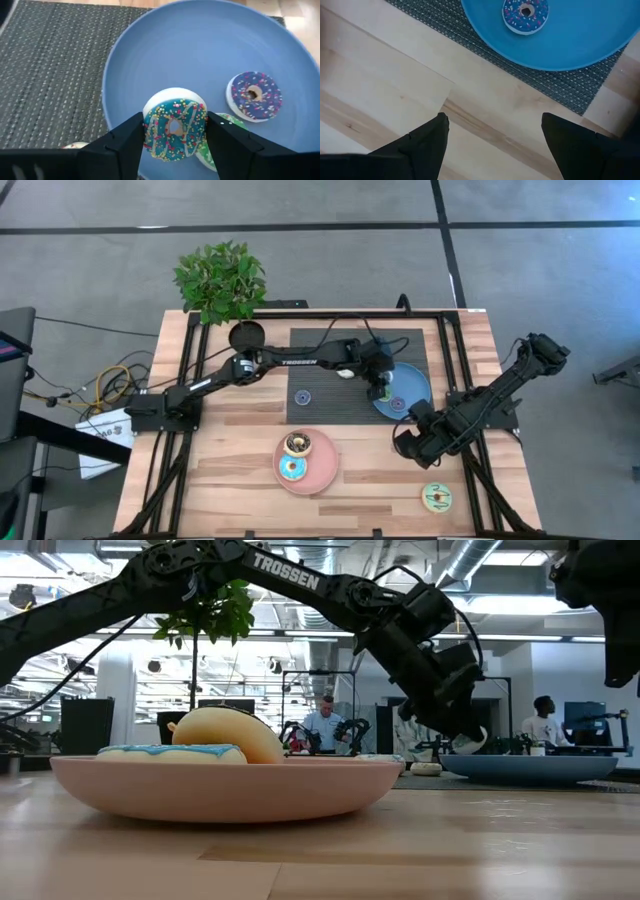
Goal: Pick & Place donuts
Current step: Put the small blue donut onto the blue plate
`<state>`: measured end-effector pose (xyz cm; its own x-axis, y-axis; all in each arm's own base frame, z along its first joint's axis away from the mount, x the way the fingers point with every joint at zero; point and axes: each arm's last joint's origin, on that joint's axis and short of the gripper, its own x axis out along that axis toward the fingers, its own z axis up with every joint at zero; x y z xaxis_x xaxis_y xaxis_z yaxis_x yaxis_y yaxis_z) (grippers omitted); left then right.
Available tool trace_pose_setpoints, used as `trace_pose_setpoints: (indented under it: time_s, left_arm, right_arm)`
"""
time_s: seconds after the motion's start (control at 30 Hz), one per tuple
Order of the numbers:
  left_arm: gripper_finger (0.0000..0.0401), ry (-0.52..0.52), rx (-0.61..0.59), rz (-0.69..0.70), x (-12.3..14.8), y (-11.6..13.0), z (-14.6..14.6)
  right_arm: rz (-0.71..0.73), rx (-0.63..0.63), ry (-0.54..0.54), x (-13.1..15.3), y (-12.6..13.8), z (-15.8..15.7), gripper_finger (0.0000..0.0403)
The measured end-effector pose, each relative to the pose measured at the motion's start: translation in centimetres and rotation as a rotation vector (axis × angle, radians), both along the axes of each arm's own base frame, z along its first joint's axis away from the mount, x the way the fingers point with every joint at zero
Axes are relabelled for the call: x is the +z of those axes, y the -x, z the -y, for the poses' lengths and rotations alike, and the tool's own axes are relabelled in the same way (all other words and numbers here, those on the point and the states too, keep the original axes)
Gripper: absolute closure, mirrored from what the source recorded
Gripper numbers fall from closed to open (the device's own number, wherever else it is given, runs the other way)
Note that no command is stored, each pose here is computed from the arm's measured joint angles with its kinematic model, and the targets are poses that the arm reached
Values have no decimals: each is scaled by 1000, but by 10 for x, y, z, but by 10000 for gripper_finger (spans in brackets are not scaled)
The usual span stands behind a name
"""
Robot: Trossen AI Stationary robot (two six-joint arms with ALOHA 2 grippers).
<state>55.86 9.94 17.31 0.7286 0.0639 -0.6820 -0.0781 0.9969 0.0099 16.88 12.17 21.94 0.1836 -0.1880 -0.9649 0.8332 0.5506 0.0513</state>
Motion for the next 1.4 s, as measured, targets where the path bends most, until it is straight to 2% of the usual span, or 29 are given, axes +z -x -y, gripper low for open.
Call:
trace_pose_setpoints:
  time_s: [0.23,0.73,1.13,1.4]
  left_arm:
    - [191,45,47,-38,-3,3,-2]
    - [129,31,78,-63,-4,5,-5]
    - [124,63,77,-63,-4,6,-5]
    - [127,97,107,-30,35,16,-12]
  right_arm:
    - [3,0,-2,0,0,0,97]
    - [2,0,-2,0,0,0,97]
    - [0,1,0,0,0,0,97]
    - [2,2,-2,0,0,0,97]
